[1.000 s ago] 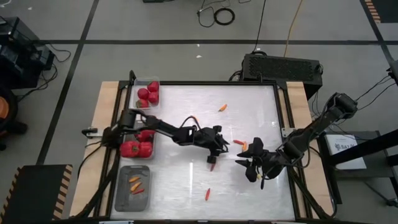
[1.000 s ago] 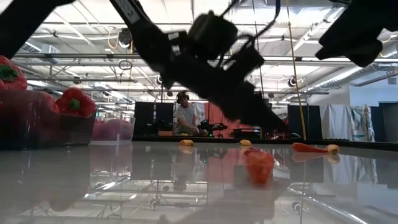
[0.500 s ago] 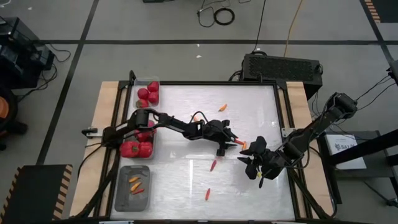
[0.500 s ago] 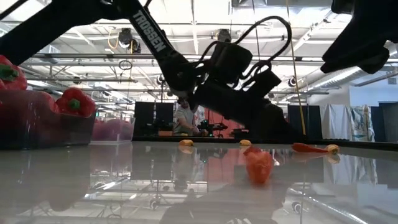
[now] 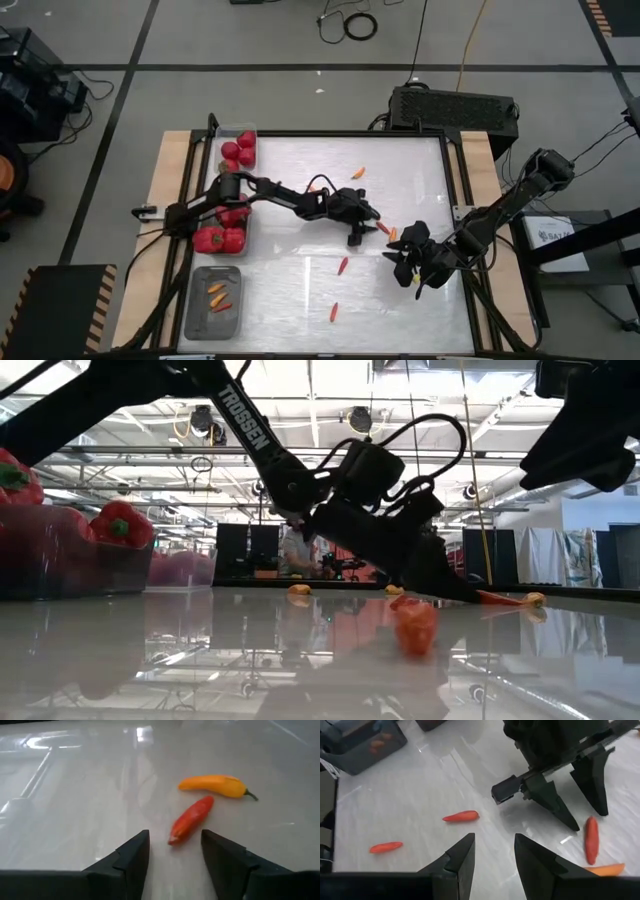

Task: Sort produce into baskets
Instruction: Put the orange chili pepper into the bottom gray bin

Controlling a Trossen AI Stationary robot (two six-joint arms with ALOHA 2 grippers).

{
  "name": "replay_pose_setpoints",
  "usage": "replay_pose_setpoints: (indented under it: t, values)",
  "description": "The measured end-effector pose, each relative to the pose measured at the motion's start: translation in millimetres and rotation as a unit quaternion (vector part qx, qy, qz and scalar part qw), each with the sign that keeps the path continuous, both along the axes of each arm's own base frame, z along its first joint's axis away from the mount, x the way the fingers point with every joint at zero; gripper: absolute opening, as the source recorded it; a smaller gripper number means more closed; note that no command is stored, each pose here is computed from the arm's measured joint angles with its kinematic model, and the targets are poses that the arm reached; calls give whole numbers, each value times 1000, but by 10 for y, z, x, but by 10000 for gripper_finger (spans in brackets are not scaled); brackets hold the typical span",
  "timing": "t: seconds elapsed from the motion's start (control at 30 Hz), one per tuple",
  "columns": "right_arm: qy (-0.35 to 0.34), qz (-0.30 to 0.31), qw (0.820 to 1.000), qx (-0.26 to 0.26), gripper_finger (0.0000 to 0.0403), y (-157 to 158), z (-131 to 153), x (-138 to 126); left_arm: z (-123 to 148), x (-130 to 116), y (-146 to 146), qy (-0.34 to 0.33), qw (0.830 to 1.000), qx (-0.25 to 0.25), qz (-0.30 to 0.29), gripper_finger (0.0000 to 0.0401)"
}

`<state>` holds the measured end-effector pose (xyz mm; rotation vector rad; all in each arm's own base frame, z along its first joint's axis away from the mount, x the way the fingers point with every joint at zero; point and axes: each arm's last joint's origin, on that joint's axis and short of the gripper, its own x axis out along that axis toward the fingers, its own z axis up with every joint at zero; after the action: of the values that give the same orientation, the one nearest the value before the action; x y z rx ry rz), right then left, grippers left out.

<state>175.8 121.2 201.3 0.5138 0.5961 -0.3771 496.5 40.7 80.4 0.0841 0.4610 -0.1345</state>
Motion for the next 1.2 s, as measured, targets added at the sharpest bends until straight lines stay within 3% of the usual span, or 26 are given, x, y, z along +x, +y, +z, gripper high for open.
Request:
replay_pose_setpoints:
  t: [0.33,0.67,0.83,1.1,1.2]
  values:
    - [-6,2,1000,3,130,7,10,11,-15,7,-74,-4,1000,-5,-26,185]
    - [2,1,999,-34,130,-105,14,88,25,47,-119,-4,1000,-3,-26,181]
    - [3,-5,999,-40,130,-160,17,125,11,41,-109,6,1000,1,-17,137]
    - [4,-6,999,-38,130,-165,17,128,-1,33,-114,17,1000,0,-17,21]
    - [7,-4,1000,-25,130,-159,14,128,1,32,-111,21,1000,-21,-5,9]
